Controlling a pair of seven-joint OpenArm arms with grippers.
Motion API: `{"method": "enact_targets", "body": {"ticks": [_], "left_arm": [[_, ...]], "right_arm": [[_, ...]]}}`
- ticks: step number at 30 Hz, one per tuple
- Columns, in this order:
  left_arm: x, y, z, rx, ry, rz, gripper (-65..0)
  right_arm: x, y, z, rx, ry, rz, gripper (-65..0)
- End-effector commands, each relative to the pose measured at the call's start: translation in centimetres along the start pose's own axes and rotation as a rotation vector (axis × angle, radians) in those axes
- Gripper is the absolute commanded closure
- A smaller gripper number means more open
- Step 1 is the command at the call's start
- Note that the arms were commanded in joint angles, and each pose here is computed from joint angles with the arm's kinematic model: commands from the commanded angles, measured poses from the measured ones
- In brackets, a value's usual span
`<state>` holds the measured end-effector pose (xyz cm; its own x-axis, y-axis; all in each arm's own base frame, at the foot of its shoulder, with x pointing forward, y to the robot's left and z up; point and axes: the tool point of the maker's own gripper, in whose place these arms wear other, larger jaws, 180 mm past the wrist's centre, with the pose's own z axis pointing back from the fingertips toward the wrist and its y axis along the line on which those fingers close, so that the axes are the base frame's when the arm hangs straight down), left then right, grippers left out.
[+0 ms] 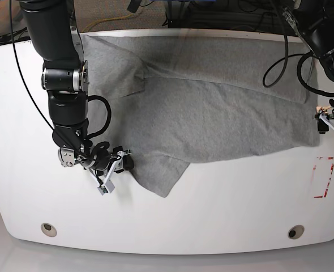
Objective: Fold the T-shirt properly
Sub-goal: 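Release and move both grippers to the shirt's hem corners, grasp them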
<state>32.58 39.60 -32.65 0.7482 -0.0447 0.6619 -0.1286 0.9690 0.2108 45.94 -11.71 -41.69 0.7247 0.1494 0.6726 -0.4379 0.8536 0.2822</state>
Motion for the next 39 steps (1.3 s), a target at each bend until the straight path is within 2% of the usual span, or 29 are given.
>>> {"method": "enact_targets", "body": {"ticks": [1,5,8,11,14,19,27,29,32,33,36,37,39], "left_arm": [[1.5,1.1,-0.6,0.009,-0.03,0.059,-56.9],[1.7,2.4,-1.8,0.009,-0.012,0.117,-57.4],[2.1,2.1,-3.1,-0.017,-0.048,0.158,-57.4],[1.6,1.0,-4.7,-0.059,-0.035,0.184,-57.4],[1.7,-0.4,-5.8,-0.1,-0.025,0.184,-57.4],[1.6,-1.2,-6.7,-0.123,-0.046,0.204,-57.4],[0.7,-2.6,-8.3,-0.17,-0.017,0.262,-56.0],[0.2,-3.0,-8.7,-0.179,-0.011,0.277,-49.9],[0.0,-3.3,-9.1,-0.187,-0.026,0.294,-32.9],[0.1,-3.3,-9.2,-0.185,-0.041,0.298,-24.0],[0.3,-3.8,-9.4,-0.19,-0.058,0.274,-4.2],[0.4,-4.0,-9.4,-0.194,-0.058,0.254,0.0],[0.8,-4.7,-9.3,-0.207,-0.056,0.21,0.0]], "right_arm": [[3.0,-0.2,0.6,-0.003,-0.063,0.024,-11.3],[2.9,-0.5,0.8,-0.008,-0.063,0.025,-6.3],[2.9,-0.5,0.8,-0.008,-0.063,0.025,-3.6],[2.9,-0.5,0.8,-0.009,-0.061,0.025,-0.6],[2.8,-0.5,0.8,-0.009,-0.06,0.025,0.0],[2.7,-0.5,0.8,-0.009,-0.057,0.024,0.0],[2.6,-0.5,0.8,-0.009,-0.054,0.024,0.0],[2.6,-0.5,0.8,-0.009,-0.054,0.024,0.0],[2.7,-0.5,0.8,-0.009,-0.055,0.025,0.0],[2.7,-0.5,0.8,-0.009,-0.055,0.025,0.0],[2.7,-0.6,0.8,-0.011,-0.056,0.025,0.0],[2.9,-0.6,0.9,-0.011,-0.059,0.027,0.0],[3.1,-1.1,1.2,-0.02,-0.064,0.03,0.0]]}}
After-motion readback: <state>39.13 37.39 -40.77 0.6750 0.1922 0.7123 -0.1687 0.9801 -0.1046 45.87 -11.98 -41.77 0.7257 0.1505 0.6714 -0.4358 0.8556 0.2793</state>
